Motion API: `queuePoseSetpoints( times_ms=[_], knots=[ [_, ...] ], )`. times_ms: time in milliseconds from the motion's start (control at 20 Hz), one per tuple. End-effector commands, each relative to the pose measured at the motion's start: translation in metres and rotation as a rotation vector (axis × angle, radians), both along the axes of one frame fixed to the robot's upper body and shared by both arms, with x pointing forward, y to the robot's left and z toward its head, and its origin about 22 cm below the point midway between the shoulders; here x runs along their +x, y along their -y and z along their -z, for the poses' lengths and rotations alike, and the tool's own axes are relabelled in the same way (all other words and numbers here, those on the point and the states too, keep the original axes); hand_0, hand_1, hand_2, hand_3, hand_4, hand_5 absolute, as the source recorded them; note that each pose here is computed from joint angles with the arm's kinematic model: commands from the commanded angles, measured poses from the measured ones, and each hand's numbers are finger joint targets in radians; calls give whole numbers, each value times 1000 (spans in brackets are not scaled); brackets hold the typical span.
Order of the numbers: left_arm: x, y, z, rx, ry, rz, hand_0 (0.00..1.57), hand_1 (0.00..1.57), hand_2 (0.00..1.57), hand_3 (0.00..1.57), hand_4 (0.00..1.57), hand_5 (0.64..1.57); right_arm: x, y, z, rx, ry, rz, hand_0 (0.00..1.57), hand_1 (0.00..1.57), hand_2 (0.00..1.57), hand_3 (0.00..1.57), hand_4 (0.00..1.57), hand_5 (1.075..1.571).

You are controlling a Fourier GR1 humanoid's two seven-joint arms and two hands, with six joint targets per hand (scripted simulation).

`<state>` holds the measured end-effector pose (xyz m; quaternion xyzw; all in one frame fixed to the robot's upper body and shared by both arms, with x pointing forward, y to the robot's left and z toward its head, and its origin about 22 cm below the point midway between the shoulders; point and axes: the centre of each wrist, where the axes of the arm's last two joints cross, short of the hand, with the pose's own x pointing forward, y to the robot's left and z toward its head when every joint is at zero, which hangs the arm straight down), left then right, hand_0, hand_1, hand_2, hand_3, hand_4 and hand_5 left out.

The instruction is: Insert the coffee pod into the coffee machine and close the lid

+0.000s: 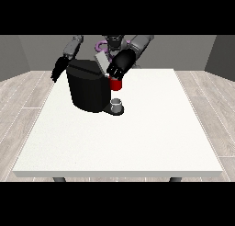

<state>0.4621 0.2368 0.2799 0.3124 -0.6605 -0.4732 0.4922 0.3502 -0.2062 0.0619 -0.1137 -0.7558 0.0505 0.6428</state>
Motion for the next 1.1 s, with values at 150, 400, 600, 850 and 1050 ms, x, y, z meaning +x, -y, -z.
queuePoseSetpoints(
  times_ms=[150,400,600,850,1050],
  knots=[
    [-1,-9,3,97,32,-7,1160,1160,1178,1050,0,1571,-5,7,12,-14,0,-1,0,0,0,0,0,1571],
    [3,2,27,26,7,3,1117,1117,1136,985,0,1571,-1,8,-1,-21,4,13,0,0,0,0,0,1571],
    [-2,-14,-17,14,126,3,1150,1150,1145,953,0,1571,-4,-10,5,-4,45,-7,0,0,0,0,41,1571],
    [-1,0,-16,0,163,24,1241,1241,1202,970,0,1571,9,8,-11,-17,51,8,0,0,0,0,109,1571],
    [-6,-24,-37,18,188,32,1269,1269,1236,966,0,1571,6,3,-11,-35,45,-3,0,0,0,0,218,1571]
  ],
)
